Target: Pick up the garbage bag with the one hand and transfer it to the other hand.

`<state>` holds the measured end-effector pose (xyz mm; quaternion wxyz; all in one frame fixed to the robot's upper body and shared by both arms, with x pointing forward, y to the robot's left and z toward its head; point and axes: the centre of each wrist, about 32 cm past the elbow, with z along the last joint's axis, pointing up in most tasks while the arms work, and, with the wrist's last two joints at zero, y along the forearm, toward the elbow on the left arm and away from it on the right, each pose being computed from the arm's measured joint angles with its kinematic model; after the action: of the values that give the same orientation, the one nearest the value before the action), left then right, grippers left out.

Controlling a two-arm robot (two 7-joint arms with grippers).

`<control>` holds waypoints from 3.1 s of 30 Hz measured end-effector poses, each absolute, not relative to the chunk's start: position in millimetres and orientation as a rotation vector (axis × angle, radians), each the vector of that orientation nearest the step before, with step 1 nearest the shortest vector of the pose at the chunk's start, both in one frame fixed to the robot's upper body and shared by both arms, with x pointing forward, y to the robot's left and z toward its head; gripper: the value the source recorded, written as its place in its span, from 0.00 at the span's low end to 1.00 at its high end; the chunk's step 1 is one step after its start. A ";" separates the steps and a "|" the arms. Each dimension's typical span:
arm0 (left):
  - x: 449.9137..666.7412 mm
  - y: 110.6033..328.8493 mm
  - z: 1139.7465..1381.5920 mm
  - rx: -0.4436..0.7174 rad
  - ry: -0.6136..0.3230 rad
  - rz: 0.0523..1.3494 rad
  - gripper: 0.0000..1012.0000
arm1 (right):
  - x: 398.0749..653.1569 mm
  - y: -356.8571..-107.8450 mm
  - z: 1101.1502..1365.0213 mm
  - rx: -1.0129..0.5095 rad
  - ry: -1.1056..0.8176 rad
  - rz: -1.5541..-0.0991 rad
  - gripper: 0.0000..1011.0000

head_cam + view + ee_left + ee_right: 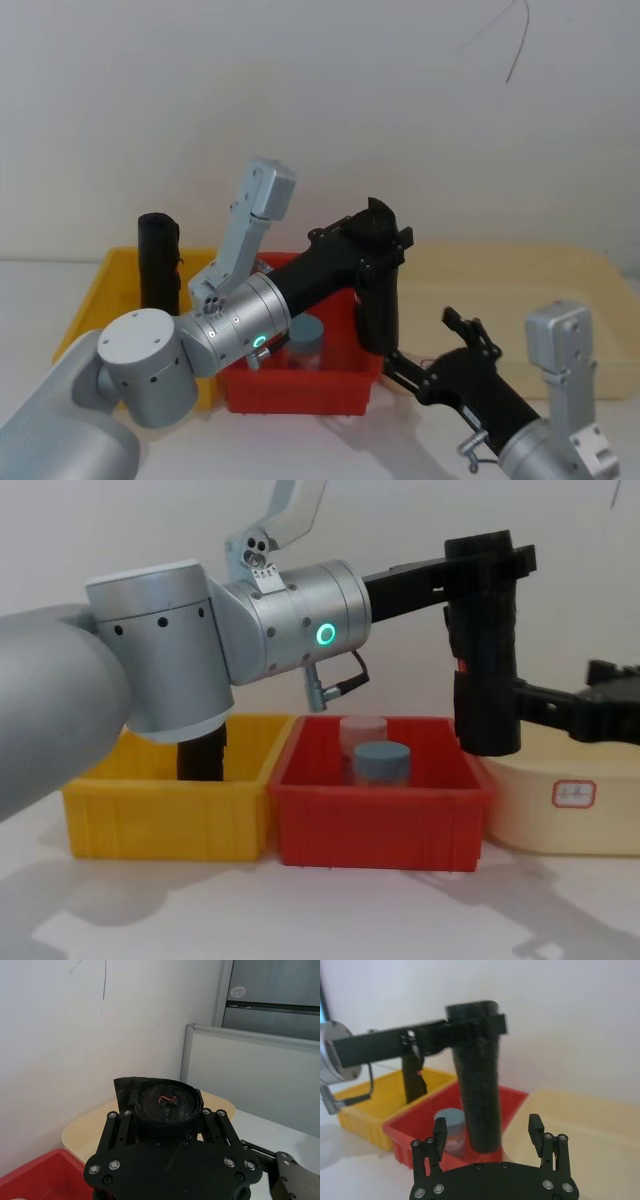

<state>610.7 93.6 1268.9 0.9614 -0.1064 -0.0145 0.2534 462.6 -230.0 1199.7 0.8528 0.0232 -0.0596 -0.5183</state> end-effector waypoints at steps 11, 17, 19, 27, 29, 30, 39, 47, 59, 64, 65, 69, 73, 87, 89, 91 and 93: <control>610.9 92.8 1268.2 -0.215 -0.027 0.510 0.55 | 493.3 -227.0 1203.3 0.057 -0.144 -0.997 0.99; 611.0 92.6 1268.1 -0.215 -0.027 0.509 0.55 | 506.1 -230.9 1201.7 0.051 -0.139 -0.982 0.99; 611.0 92.5 1268.1 -0.215 -0.027 0.508 0.55 | 510.4 -232.5 1201.2 0.050 -0.138 -0.977 0.99; 611.1 92.2 1268.0 -0.215 -0.027 0.507 0.55 | 522.2 -237.0 1200.1 0.046 -0.131 -0.966 0.99; 611.1 92.3 1267.9 -0.215 -0.027 0.507 0.55 | 525.3 -237.1 1201.1 0.047 -0.130 -0.963 0.99; 611.1 92.2 1267.9 -0.215 -0.027 0.507 0.55 | 526.2 -237.1 1201.6 0.048 -0.130 -0.962 0.99; 611.1 92.3 1267.9 -0.215 -0.027 0.507 0.55 | 537.0 -233.0 1210.7 0.053 -0.110 -0.934 0.99; 611.1 92.3 1267.9 -0.215 -0.026 0.508 0.55 | 545.8 -226.9 1222.2 0.050 -0.084 -0.904 0.92; 611.1 92.4 1267.9 -0.215 -0.026 0.508 0.55 | 555.2 -216.8 1238.4 0.029 -0.018 -0.896 0.58; 611.1 92.3 1267.7 -0.214 -0.026 0.508 0.55 | 553.5 -212.1 1233.5 0.035 0.010 -0.909 0.47; 611.1 92.3 1267.7 -0.213 -0.026 0.508 0.55 | 553.0 -211.5 1231.8 0.037 0.014 -0.913 0.47; 611.0 92.2 1267.7 -0.214 -0.026 0.508 0.55 | 549.0 -208.4 1221.9 0.038 0.036 -0.933 0.47; 611.0 92.0 1268.1 -0.215 -0.026 0.507 0.65 | 546.0 -206.0 1215.7 0.033 0.051 -0.949 0.47; 611.1 92.3 1268.0 -0.215 -0.027 0.507 0.99 | 542.0 -201.3 1212.5 0.031 0.059 -0.999 0.47; 611.1 92.3 1268.0 -0.215 -0.027 0.507 0.99 | 541.9 -200.9 1213.2 0.031 0.058 -1.006 0.47; 611.1 92.3 1268.0 -0.215 -0.027 0.508 0.99 | 541.9 -200.7 1214.0 0.033 0.058 -1.013 0.47; 611.1 92.3 1268.0 -0.215 -0.027 0.508 0.99 | 541.9 -200.7 1214.5 0.034 0.058 -1.018 0.47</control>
<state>611.1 92.3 1268.0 0.9622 -0.1061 -0.0132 0.2506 541.9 -200.7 1214.5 0.8728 0.0163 0.0276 -0.4871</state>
